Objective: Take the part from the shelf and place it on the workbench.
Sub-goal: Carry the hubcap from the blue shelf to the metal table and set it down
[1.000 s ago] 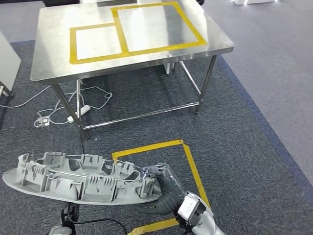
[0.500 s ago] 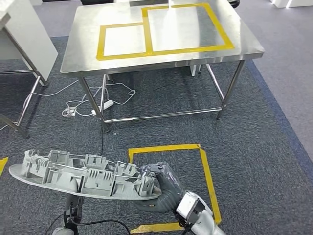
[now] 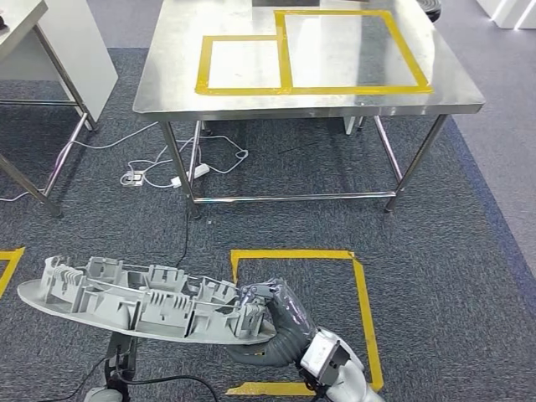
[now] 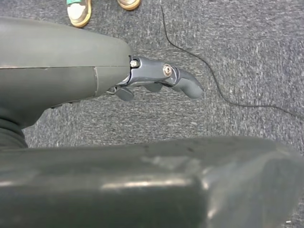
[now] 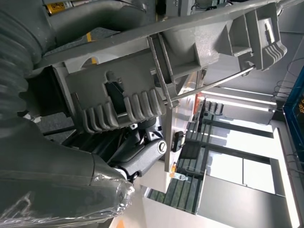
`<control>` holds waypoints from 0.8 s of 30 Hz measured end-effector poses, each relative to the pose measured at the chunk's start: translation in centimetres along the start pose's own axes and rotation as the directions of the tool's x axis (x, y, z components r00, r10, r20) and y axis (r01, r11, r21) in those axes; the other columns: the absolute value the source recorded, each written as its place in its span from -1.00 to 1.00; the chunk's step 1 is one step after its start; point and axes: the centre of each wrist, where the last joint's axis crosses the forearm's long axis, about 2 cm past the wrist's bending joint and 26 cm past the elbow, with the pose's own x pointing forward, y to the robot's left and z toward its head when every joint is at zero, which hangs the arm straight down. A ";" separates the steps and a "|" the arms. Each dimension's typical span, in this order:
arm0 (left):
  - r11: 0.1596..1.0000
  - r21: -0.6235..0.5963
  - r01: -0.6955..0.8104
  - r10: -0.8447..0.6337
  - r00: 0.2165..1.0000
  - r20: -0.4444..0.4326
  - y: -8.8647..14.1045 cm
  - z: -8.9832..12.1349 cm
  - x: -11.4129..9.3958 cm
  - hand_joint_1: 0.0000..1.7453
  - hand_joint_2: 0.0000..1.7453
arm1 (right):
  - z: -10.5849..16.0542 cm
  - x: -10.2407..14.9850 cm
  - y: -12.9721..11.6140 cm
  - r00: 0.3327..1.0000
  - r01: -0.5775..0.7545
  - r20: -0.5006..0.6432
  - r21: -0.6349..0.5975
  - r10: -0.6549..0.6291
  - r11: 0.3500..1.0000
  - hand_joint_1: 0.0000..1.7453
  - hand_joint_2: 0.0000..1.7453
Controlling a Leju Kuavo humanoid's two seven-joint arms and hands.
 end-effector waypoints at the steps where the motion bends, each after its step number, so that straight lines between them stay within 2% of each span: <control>1: 1.000 -0.002 0.003 -0.003 1.000 0.003 0.0 0.0 0.0 -1.00 -1.00 | 0.0 0.0 0.0 1.000 0.000 0.000 0.000 0.000 1.000 1.00 1.00; 11: 0.999 0.010 0.030 -0.031 0.997 0.068 0.1 -0.1 0.1 -1.00 -1.00 | 0.0 0.0 0.1 1.000 -0.005 0.001 -0.005 0.005 1.000 1.00 1.00; 24: 0.999 0.000 0.033 -0.033 0.997 0.075 0.0 -0.1 0.1 -1.00 -1.00 | 0.0 0.0 0.1 1.000 -0.006 0.001 -0.007 0.006 1.000 1.00 1.00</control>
